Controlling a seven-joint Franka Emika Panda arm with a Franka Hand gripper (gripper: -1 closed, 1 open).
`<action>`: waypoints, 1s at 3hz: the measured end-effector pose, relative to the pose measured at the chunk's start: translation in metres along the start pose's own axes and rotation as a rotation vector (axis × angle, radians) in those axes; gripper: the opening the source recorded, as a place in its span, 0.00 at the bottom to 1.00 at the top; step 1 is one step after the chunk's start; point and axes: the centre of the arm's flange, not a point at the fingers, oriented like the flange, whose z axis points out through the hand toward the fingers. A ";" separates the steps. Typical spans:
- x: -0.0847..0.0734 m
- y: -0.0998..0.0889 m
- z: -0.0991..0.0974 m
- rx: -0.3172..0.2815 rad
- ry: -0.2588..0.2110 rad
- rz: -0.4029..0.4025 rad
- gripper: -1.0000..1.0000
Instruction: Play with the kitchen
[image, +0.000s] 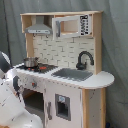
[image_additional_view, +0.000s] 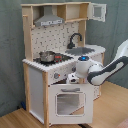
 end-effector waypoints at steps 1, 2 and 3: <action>0.013 -0.011 -0.005 -0.014 0.017 0.079 0.00; 0.023 -0.022 -0.009 -0.019 0.027 0.157 0.00; 0.030 -0.034 -0.012 -0.018 0.033 0.228 0.00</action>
